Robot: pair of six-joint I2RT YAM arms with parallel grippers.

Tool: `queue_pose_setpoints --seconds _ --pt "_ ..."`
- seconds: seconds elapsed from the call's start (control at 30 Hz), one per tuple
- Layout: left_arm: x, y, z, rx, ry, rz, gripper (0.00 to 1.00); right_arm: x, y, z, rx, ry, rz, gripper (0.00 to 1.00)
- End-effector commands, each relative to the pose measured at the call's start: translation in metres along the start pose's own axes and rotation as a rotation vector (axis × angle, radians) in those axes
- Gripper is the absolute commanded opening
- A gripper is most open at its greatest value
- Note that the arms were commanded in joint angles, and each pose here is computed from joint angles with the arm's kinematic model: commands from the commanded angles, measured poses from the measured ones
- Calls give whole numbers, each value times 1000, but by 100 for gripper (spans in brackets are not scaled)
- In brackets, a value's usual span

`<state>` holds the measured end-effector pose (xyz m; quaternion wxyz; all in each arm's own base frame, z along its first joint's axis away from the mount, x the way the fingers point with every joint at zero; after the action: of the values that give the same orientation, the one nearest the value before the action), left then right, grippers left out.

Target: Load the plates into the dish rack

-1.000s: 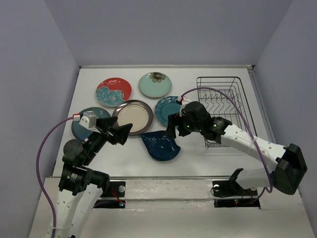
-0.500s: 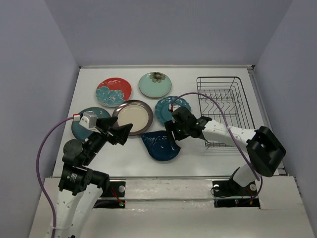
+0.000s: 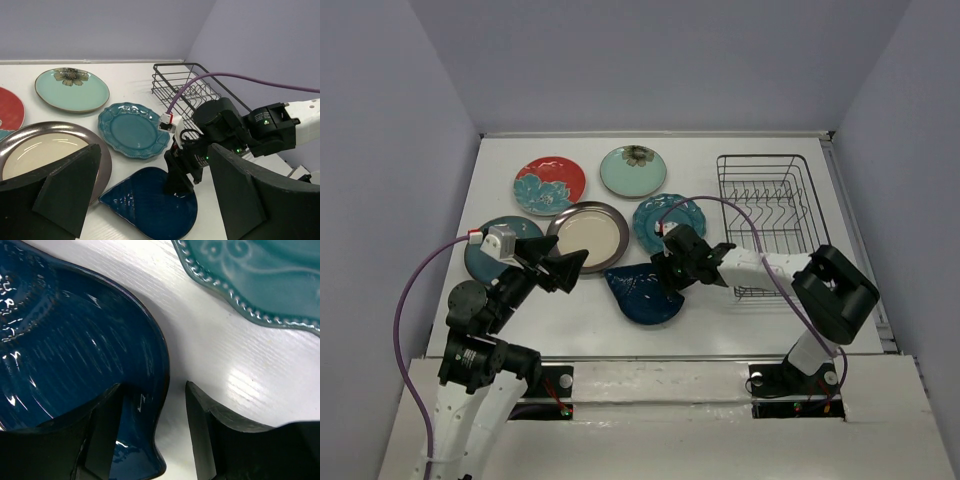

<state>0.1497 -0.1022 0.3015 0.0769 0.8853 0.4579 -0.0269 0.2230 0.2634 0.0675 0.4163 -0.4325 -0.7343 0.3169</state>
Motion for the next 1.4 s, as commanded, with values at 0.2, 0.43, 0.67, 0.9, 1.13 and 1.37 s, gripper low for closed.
queue_pose_setpoints --seconds 0.2,0.43,0.67,0.9,1.13,1.37 --pt "-2 2 -6 -31 13 17 99 9 13 13 -7 -27 -165 7" --pt "-1 1 -8 -42 3 9 99 21 -48 3 -119 -43 -271 7" --pt "4 2 -8 -52 -41 -40 99 15 -178 -82 -595 71 -79 7" --pt "7 1 -7 -53 -44 -68 99 -47 -258 -161 -924 236 307 7" --pt "5 -2 -10 -67 -37 -59 99 -107 -289 -187 -999 254 828 7" --pt "1 -2 -9 -66 -38 -38 99 -126 -274 -203 -948 251 1043 7"
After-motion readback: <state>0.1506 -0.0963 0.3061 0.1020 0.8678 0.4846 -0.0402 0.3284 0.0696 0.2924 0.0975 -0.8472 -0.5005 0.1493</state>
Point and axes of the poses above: each gripper's point midway between its finger pads, its own y axis out along the fingers, its own x axis along the line the jaws close on, z = x × y, the point moved 5 cm from there along -y, back along the fingers, and after that the axes turned 15 degrees about y, right-handed, at the moved point
